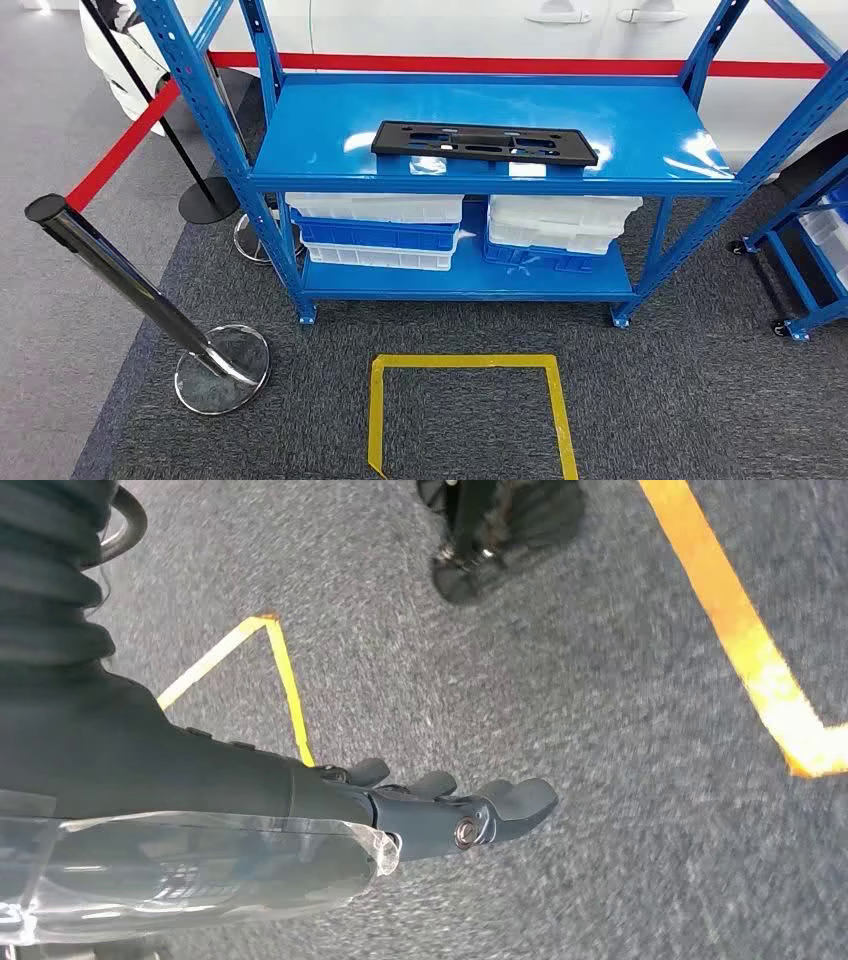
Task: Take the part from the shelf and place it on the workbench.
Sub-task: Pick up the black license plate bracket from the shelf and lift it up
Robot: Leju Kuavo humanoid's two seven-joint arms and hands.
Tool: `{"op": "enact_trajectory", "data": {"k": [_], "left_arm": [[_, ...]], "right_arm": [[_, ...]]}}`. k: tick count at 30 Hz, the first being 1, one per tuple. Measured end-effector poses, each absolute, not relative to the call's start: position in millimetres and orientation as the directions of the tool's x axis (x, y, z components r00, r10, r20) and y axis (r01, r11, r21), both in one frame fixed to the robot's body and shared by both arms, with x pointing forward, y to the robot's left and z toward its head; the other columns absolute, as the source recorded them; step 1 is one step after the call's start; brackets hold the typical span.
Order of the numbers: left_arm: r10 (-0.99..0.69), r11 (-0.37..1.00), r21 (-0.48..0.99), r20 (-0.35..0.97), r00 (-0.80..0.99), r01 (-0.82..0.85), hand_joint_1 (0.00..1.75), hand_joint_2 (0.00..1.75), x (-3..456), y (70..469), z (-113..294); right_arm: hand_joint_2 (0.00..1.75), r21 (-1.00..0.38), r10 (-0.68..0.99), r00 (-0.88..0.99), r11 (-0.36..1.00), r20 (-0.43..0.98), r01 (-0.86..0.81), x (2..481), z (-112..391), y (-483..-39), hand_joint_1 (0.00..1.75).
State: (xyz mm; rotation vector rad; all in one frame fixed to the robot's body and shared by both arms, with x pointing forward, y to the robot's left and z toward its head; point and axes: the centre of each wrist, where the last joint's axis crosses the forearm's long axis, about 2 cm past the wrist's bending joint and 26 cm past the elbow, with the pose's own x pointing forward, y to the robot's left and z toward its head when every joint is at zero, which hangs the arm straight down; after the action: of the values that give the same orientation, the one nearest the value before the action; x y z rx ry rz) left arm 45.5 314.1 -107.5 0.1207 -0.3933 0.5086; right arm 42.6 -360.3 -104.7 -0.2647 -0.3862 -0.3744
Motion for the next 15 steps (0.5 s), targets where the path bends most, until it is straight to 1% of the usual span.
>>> {"op": "enact_trajectory", "data": {"k": [6,15], "left_arm": [[0.524,0.820,0.002,0.398,0.753,-0.572,0.00,0.00,48,312,-108],[0.634,0.731,-0.014,0.385,0.671,-0.683,0.00,0.00,53,306,-108]], "right_arm": [[0.00,-0.191,-0.361,0.829,0.860,0.428,0.473,45,-104,-366,0.00],[0.00,-0.184,-0.489,0.739,0.763,0.464,0.620,48,-103,-374,0.00]]}}
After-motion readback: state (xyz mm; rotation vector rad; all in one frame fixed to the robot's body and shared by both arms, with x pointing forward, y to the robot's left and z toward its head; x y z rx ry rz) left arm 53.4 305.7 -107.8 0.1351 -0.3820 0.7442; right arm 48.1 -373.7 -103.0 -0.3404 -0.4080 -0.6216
